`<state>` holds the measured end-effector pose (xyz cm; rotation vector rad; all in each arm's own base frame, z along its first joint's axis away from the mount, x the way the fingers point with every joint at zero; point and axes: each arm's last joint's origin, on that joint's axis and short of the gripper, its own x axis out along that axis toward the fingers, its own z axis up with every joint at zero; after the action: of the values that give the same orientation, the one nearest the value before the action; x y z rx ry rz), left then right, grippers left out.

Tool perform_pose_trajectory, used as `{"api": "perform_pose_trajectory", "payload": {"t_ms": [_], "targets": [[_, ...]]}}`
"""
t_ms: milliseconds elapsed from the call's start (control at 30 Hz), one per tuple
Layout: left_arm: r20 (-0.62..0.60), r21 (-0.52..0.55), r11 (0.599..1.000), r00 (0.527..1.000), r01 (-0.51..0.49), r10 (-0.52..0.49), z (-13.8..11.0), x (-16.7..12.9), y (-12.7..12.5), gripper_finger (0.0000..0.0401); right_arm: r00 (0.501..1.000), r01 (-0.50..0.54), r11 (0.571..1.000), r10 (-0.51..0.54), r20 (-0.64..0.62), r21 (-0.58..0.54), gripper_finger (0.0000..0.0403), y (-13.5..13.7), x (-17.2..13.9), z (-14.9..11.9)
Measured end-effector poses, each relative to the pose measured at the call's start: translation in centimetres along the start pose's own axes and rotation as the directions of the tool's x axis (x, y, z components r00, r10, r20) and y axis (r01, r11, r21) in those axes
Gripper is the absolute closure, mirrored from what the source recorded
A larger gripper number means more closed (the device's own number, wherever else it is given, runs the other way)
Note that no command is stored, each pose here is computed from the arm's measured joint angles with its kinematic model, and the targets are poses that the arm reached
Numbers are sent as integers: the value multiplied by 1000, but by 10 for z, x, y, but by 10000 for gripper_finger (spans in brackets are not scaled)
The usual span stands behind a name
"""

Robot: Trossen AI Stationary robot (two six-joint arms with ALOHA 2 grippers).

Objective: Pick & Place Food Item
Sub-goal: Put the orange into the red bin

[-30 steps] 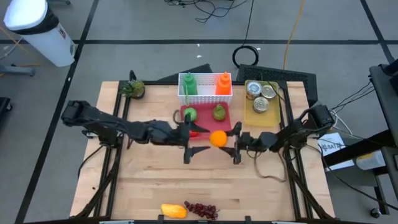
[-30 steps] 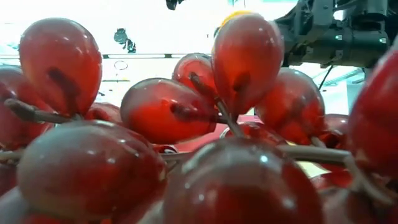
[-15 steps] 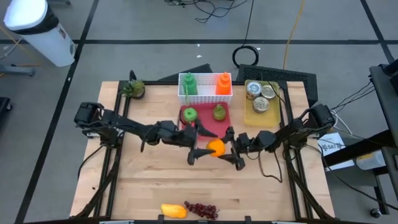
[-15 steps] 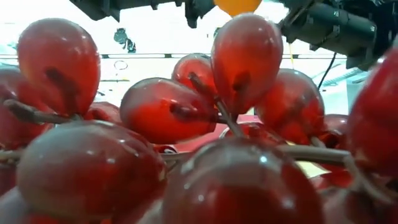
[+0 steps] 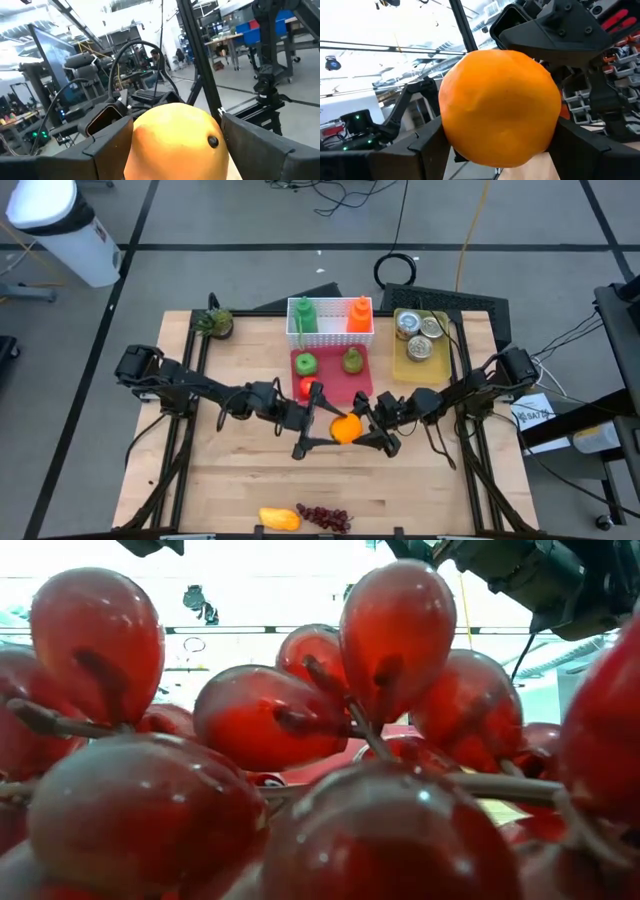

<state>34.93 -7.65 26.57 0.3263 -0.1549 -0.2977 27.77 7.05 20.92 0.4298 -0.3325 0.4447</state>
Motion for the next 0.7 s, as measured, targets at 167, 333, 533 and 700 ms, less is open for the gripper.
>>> {"api": "perform_pose_trajectory", "payload": {"t_ms": [167,333,533,700], "targets": [[3,27,999,999,47,-47,0,0,-4,96,1000,-1,1000,1,9,10,134,-2,2,3],[-17,77,995,998,65,-63,0,1,-12,95,1000,-2,1000,2,7,8,134,-4,1,3],[-99,26,995,990,-97,99,0,1,-18,95,999,28,999,-27,17,-37,134,-6,1,4],[-116,-100,981,981,-165,153,0,1,-19,95,994,109,987,-105,37,-119,134,-11,1,5]]}}
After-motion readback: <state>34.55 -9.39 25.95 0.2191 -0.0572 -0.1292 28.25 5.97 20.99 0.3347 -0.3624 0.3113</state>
